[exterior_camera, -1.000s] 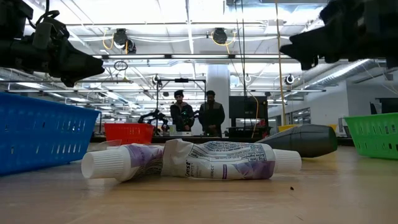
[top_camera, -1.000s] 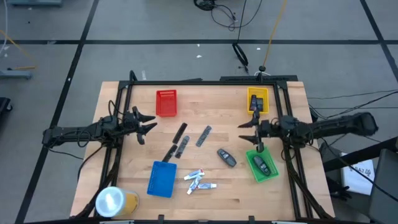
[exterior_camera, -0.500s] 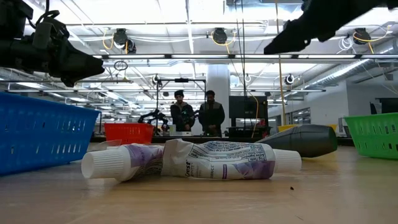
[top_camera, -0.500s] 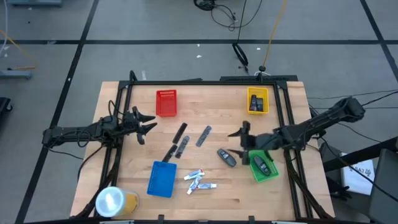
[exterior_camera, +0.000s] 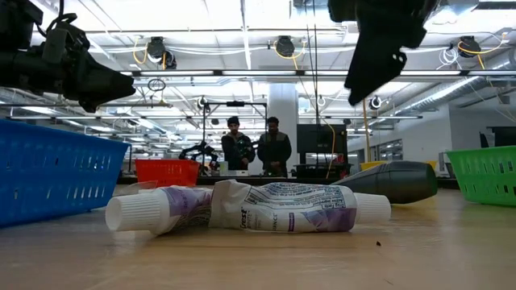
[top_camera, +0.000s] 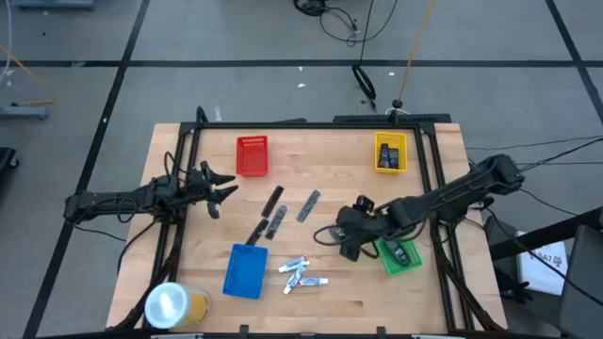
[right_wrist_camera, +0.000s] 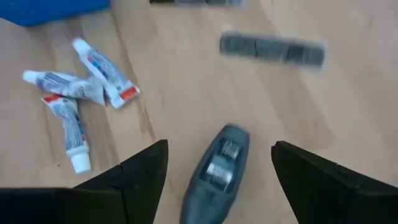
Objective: Pick & Place Travel size toiletries
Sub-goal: Put the gray deodorant into the green basket
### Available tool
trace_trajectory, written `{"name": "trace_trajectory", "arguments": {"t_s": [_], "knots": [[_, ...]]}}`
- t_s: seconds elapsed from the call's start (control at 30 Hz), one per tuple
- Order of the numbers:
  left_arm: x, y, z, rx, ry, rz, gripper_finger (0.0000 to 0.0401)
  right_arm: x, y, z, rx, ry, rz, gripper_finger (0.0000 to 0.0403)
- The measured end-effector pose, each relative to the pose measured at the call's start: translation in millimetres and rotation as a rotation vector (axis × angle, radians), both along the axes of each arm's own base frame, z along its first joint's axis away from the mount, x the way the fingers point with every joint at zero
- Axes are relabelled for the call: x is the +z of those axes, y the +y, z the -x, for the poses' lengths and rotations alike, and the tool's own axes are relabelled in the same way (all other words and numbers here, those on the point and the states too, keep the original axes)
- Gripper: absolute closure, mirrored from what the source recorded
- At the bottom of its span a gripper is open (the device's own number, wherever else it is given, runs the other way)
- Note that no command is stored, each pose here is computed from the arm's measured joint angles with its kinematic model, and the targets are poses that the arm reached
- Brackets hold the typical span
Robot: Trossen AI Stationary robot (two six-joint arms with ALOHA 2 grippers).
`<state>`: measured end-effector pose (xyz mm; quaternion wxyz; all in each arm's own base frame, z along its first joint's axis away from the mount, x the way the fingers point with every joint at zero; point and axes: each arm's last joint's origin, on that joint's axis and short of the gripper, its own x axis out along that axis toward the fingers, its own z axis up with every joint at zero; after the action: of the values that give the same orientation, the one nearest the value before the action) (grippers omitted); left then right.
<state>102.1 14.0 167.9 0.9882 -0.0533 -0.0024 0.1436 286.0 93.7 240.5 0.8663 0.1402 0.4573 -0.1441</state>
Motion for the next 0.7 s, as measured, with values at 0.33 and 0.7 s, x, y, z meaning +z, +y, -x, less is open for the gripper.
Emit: {"name": "trace_trajectory", "arguments": {"t_s": [0.33, 0.7], "knots": [[0, 0, 0, 0.001, 0.000, 0.000, 0.0247, -42, -4, -15, -0.116, 0.202, -0.154, 0.0124], [0, 0, 0, 0.000, 0.000, 0.000, 0.0247, -71, -13, -23, -0.122, 0.348, -0.192, 0.0125]]}}
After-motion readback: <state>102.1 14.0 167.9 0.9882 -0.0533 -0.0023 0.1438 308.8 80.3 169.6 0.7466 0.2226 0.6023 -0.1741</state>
